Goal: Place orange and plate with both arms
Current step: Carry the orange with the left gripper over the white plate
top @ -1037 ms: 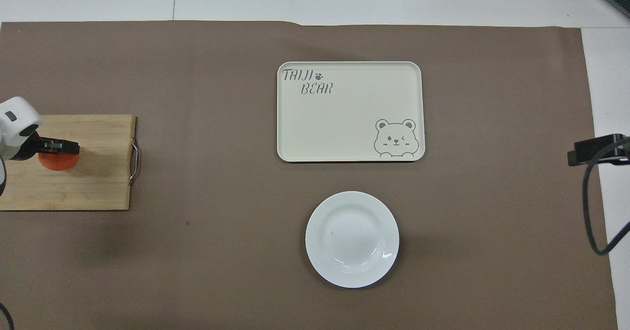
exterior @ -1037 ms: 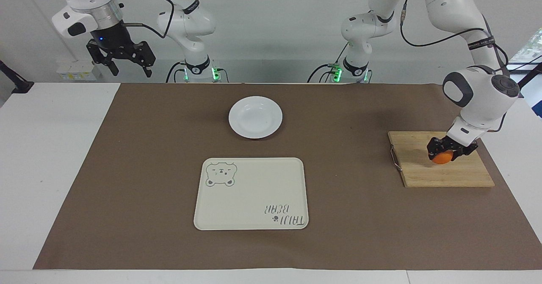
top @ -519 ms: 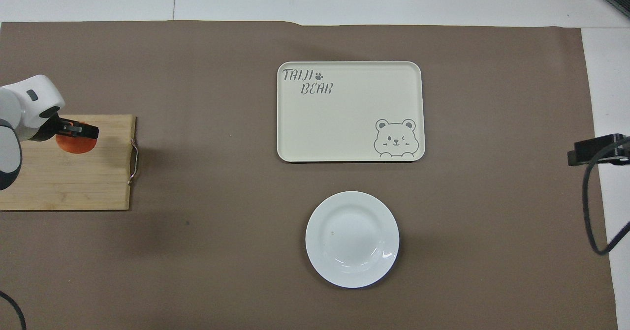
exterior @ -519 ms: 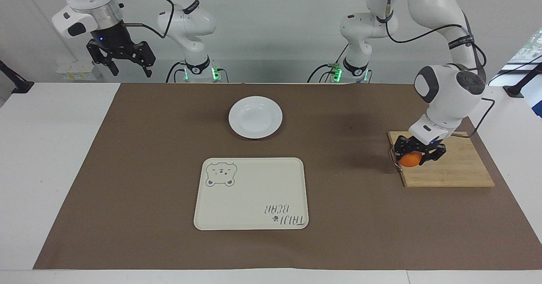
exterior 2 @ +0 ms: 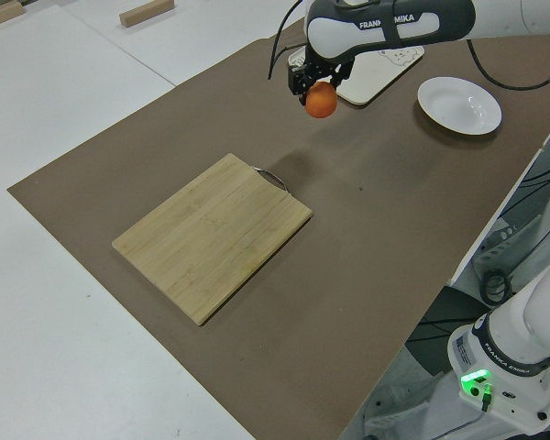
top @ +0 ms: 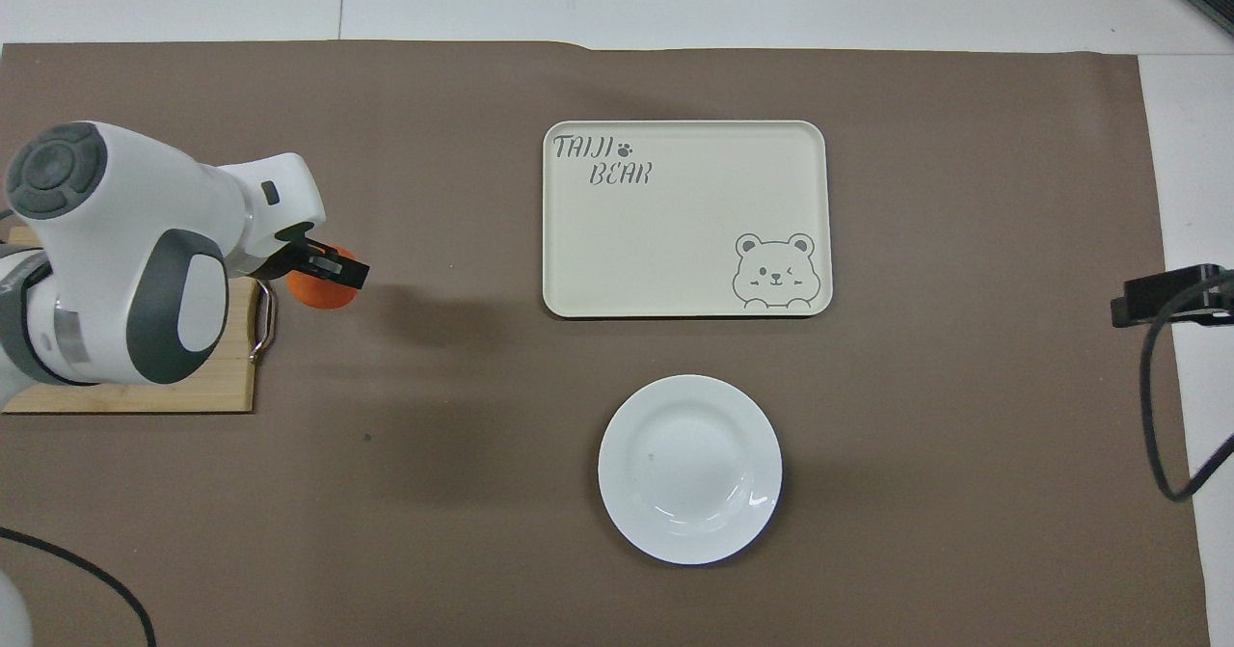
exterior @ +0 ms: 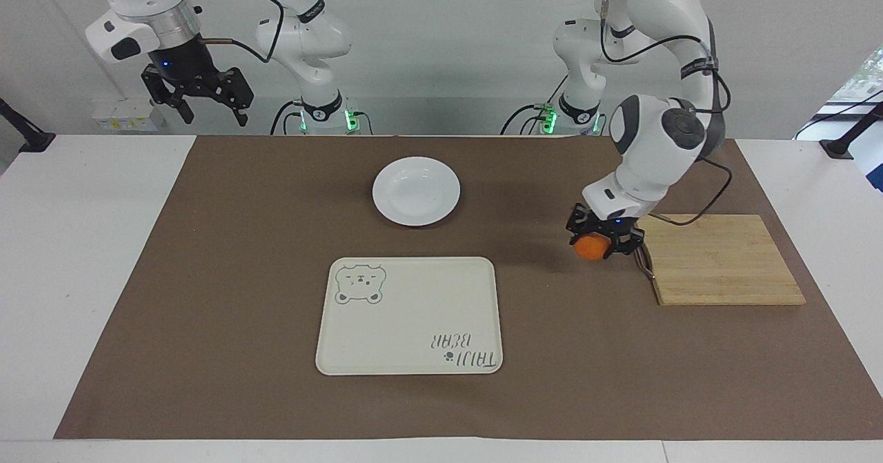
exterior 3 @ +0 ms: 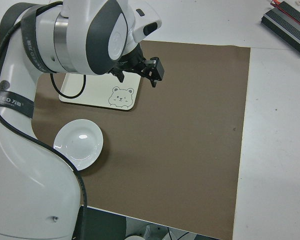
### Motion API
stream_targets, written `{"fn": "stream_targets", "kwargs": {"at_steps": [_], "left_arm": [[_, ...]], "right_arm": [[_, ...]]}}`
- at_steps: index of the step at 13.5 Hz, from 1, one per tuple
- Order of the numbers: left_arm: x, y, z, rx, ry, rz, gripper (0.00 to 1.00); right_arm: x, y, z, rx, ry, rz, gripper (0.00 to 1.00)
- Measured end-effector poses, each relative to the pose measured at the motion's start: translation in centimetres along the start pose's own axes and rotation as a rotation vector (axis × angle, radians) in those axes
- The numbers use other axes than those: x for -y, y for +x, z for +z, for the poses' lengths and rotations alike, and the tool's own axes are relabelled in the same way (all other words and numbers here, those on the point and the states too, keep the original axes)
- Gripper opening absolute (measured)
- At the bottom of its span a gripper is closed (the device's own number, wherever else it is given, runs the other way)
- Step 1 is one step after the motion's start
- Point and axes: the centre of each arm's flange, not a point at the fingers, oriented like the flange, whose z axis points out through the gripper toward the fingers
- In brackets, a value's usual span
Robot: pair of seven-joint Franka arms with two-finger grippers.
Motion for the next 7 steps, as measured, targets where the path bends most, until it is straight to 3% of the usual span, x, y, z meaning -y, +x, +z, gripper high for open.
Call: {"fn": "stream_targets", "kwargs": {"at_steps": [2,7], "left_arm": [[-6.4,1.4,0.3,-0.003,-0.022,0.024,0.74],[-19.2,2.5,-0.2,-0.022,-0.067,-0.107,0.74]], "right_arm": [[0.0,0.0,0.0,0.001,0.0,0.0,1.0],[-0.1,0.0,0.0,0.001,0.0,0.002,1.0]]}}
